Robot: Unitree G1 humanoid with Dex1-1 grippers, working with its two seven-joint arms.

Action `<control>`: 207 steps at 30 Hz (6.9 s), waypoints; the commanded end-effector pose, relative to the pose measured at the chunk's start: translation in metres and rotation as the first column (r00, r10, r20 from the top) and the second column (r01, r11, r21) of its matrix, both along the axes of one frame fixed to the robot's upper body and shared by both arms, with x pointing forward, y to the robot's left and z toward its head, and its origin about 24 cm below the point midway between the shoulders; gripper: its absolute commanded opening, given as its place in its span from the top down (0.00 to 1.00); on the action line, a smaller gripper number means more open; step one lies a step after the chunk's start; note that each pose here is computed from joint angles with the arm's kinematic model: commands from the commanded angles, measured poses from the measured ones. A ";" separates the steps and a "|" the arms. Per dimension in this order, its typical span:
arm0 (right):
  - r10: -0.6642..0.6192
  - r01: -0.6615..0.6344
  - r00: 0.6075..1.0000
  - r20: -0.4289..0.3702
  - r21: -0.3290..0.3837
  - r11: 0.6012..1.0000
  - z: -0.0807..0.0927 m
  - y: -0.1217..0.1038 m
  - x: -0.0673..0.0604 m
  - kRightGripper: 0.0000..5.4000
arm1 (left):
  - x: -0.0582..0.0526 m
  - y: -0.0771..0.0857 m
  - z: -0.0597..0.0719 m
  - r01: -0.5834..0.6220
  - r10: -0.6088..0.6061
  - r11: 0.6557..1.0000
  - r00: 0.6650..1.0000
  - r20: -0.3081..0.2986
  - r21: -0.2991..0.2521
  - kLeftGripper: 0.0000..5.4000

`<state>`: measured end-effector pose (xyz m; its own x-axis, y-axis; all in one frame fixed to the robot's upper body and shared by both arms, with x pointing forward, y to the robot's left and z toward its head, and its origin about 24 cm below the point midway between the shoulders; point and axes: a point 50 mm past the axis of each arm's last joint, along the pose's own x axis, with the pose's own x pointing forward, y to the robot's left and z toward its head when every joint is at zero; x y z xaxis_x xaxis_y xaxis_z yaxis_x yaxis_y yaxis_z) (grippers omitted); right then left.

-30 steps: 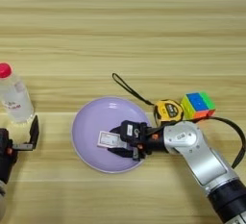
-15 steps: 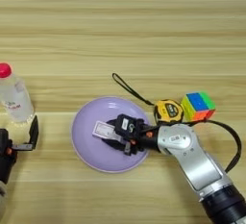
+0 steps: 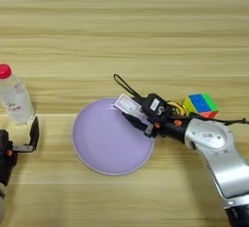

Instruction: Move the objects on the table

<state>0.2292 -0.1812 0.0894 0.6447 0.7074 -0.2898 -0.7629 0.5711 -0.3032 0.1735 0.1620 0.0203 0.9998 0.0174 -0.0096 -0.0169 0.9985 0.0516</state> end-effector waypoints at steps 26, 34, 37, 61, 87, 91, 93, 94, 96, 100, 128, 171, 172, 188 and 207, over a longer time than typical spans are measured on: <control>-0.212 0.187 0.971 -0.110 -0.206 0.961 -0.003 -0.106 -0.048 0.61 | 0.002 -0.002 0.000 -0.004 0.004 1.000 1.000 -0.007 -0.004 0.00; -0.305 0.255 0.939 -0.156 -0.278 0.926 -0.027 -0.120 -0.052 0.61 | 0.001 -0.001 0.001 -0.003 0.003 1.000 1.000 -0.008 -0.003 0.00; -0.318 0.262 0.934 -0.163 -0.294 0.919 -0.033 -0.121 -0.052 0.61 | 0.001 0.000 0.000 -0.004 0.003 1.000 1.000 -0.009 -0.002 0.00; -0.267 0.246 0.952 -0.152 -0.143 0.959 -0.030 -0.104 -0.051 0.22 | 0.000 0.001 -0.001 -0.003 0.003 1.000 1.000 -0.013 0.000 0.00; -0.479 0.456 0.877 0.038 0.246 0.855 0.005 -0.085 -0.018 0.00 | 0.000 0.004 -0.003 -0.003 0.003 1.000 1.000 -0.017 0.000 0.00; -0.534 0.500 0.843 0.060 0.277 0.820 0.004 -0.082 -0.011 0.00 | 0.001 0.004 -0.003 -0.003 0.003 1.000 1.000 -0.017 -0.001 0.00; -0.554 0.514 0.829 0.074 0.289 0.808 0.004 -0.079 -0.008 0.00 | 0.001 0.004 -0.003 -0.003 0.003 1.000 1.000 -0.017 -0.002 0.00; -0.565 0.521 0.822 0.075 0.304 0.798 0.003 -0.076 -0.007 0.00 | 0.001 0.004 -0.004 -0.003 0.003 1.000 1.000 -0.017 -0.002 0.00; -0.578 0.527 0.813 0.078 0.325 0.785 0.002 -0.069 -0.003 0.00 | 0.002 0.004 -0.004 -0.002 0.002 1.000 1.000 -0.017 -0.002 0.00; -0.592 0.533 0.802 0.084 0.349 0.771 -0.002 -0.058 0.001 0.00 | 0.003 0.003 -0.003 0.001 -0.001 1.000 1.000 -0.015 -0.003 0.00; -0.387 0.358 0.889 0.243 0.156 0.921 0.002 0.009 0.011 0.00 | 0.004 0.004 -0.003 0.004 -0.004 1.000 1.000 -0.012 0.000 0.00; -0.124 0.259 0.925 0.358 -0.358 0.897 -0.075 0.097 0.089 0.00 | -0.002 0.003 0.000 -0.009 0.009 1.000 1.000 -0.011 -0.003 0.00; -0.124 0.258 0.926 0.357 -0.359 0.897 -0.075 0.099 0.091 0.00 | -0.001 0.003 -0.001 -0.009 0.009 1.000 1.000 -0.011 -0.003 0.00; -0.407 0.409 0.849 0.337 0.069 0.910 -0.041 0.073 0.096 0.00 | 0.001 0.004 -0.001 -0.015 0.015 1.000 1.000 -0.007 -0.003 0.00; -0.645 0.559 0.763 0.045 0.455 0.693 -0.028 -0.002 0.049 0.00 | 0.009 0.010 0.002 -0.047 0.047 0.999 0.999 0.020 -0.001 0.00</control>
<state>0.2850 -0.1743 0.0605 0.9799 0.1802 0.0854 -0.1773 0.9833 -0.0405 0.1793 0.1709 0.0215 0.9983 0.0578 0.0045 -0.0580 0.9971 0.0501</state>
